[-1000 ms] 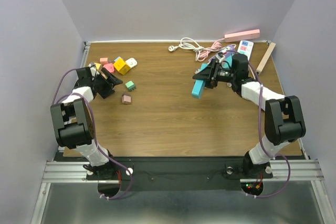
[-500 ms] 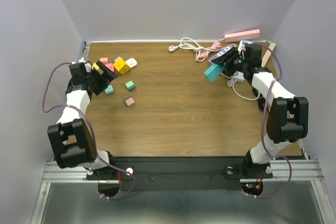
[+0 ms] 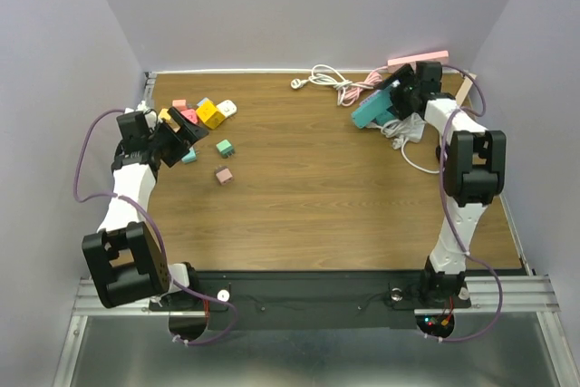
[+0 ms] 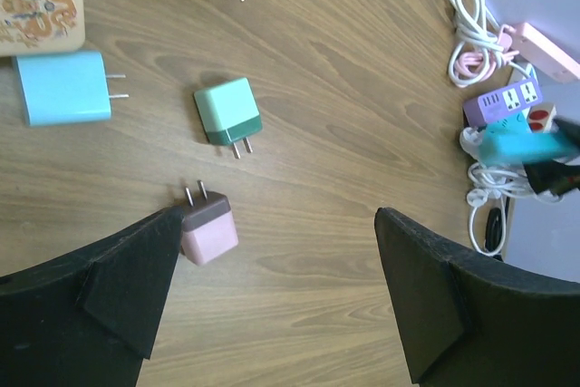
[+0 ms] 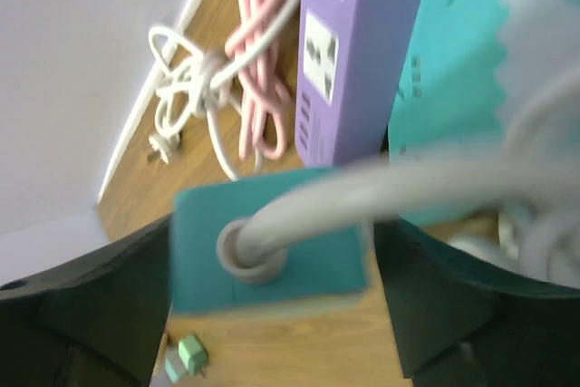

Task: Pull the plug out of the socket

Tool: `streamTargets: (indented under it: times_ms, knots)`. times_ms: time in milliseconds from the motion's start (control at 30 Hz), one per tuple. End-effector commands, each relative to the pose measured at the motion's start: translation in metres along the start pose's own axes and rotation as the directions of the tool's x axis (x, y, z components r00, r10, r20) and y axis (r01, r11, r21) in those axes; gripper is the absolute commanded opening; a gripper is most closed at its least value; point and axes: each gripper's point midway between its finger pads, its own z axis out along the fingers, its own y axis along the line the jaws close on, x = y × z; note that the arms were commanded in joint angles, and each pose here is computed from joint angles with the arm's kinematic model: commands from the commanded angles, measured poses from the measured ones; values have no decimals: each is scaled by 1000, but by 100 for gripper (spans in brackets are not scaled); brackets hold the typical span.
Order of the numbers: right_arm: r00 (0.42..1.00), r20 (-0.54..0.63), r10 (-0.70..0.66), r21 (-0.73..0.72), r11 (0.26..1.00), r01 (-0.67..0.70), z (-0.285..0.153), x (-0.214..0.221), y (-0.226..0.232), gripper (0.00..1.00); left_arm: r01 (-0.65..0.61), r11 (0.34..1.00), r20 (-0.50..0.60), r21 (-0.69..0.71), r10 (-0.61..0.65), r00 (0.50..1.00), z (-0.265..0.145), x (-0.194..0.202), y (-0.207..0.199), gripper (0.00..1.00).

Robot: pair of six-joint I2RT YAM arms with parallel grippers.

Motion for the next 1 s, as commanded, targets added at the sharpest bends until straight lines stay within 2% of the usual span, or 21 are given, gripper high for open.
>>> streamTargets:
  times_ms: [0,33,133,333,433,467,633,733,967]
  knots:
    - [992,106,64,-50,997,-59,6,-43,26,96,-38,998,12,53,37,999,-13,2,-13,99]
    - [992,97,80,-72,995,-73,10,-45,33,100,-37,998,7,56,37,999,-13,4,-13,99]
    - [992,102,79,-96,993,-69,6,-50,44,100,-36,997,2,66,36,999,-16,7,-15,99]
    - [994,107,35,-123,992,-22,-30,-46,53,100,-47,994,-2,99,47,999,-19,9,-21,99]
    - [998,58,-29,-168,985,38,-57,-28,59,100,-54,989,-10,135,56,998,-19,8,-28,99]
    - [999,-5,-46,-182,982,45,-61,-11,53,100,-56,988,-8,145,58,998,-19,7,-30,99]
    - [976,-74,-204,-315,933,171,-118,21,65,100,-76,976,-12,203,80,997,-20,6,-42,99]
    - [954,-131,-271,-411,890,197,-155,48,69,100,-116,964,-5,239,120,993,-22,4,-56,99]
    - [932,-110,-346,-506,826,247,-223,83,61,100,-182,928,42,326,178,983,-46,4,-91,99]
